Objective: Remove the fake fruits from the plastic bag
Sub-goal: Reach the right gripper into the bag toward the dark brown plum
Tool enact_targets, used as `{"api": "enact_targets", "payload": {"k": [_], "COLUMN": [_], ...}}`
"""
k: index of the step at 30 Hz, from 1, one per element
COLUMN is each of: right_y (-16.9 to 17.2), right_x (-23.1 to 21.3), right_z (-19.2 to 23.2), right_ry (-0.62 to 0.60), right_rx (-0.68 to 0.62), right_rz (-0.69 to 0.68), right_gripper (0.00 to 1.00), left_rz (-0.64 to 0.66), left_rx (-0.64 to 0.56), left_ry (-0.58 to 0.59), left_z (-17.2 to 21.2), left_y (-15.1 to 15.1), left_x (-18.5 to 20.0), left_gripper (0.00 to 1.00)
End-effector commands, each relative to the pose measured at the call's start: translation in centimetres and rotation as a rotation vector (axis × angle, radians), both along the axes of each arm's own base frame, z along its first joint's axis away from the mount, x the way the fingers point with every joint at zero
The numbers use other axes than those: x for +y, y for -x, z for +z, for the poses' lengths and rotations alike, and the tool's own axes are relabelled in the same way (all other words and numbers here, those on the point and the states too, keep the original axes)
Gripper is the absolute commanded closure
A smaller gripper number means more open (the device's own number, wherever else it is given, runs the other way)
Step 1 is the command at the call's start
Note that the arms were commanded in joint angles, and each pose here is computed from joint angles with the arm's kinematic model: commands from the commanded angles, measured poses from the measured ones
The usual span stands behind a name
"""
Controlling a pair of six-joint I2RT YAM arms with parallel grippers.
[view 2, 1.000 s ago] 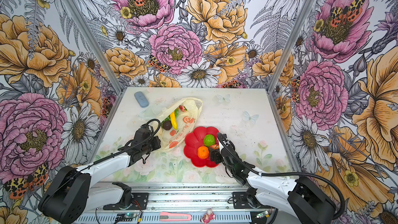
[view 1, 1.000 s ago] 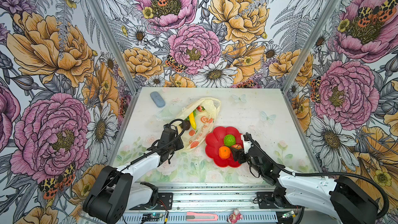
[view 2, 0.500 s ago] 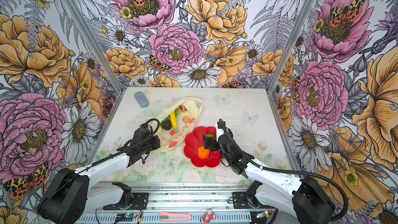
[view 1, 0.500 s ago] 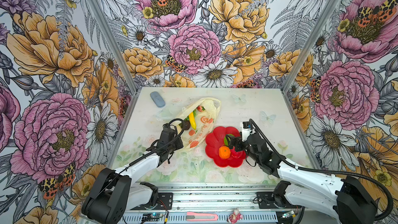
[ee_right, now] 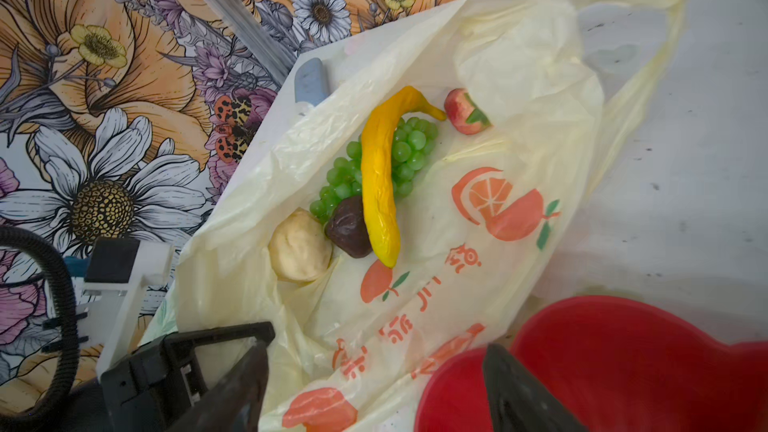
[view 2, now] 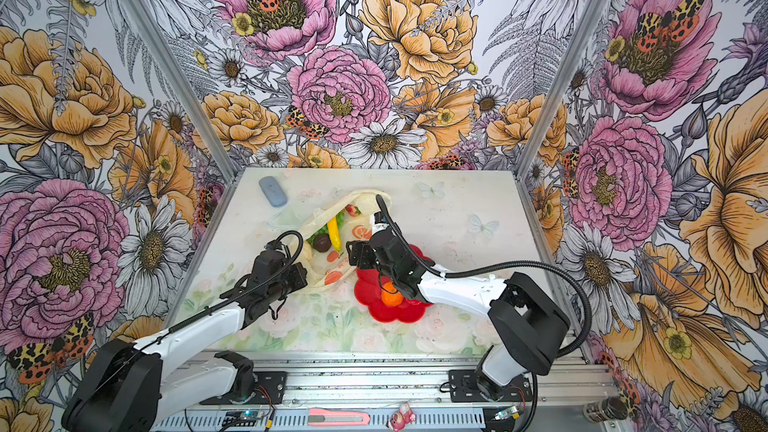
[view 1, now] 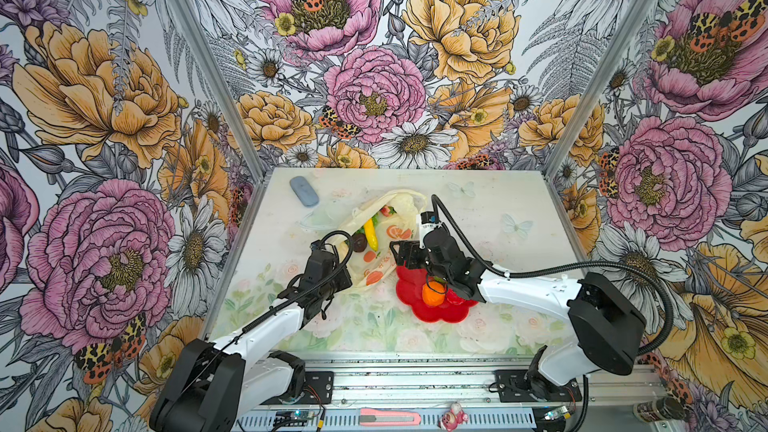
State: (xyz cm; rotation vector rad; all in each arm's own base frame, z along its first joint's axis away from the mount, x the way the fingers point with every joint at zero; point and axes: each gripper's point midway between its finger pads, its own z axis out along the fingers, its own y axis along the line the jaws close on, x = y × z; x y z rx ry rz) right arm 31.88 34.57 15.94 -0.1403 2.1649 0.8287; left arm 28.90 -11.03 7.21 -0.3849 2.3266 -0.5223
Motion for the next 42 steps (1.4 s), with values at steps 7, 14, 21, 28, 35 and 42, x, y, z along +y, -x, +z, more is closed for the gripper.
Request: {"api": "enact_targets", "payload": {"k": [7,14,21,28,35,42], "right_y": [-0.4,-2.3,-3.7,-5.0,-6.2,-6.9], "right_x": [8.4,11.1,12.5,12.4,12.2,12.0], "right_z": [-0.3,-3.2,-5.9,-7.2,-8.4,-8.9], "right_ry": [-0.092,-0.076,-0.057,-0.018,0.029,0.069], "right_rx": [0.062,0.118,0.142,0.120,0.111,0.082], "right_rz": [0.111,0.095,0.078,0.041,0.008,-0.016], "right_gripper": [0.28,0.31,0.36,0.37,0.37,0.36], "left_rz": [0.013,0.014,0.015,0.011,0.007,0.010], "left_rx": [-0.077,-0.073,-0.075,-0.073,-0.075,-0.076], "left_ry": [0.042,0.046,0.052,0.050,0.050,0.050], "left_z": [1.4,1.1,0.9,0.8,0.9,0.6], "left_y": [0.4,0.9,1.3,1.4,1.3,1.3], "left_x": [-0.1,0.1,0.1,0.0,-0.1,-0.1], "left_gripper": [1.00,1.00,1.00,1.00,1.00,1.00]}}
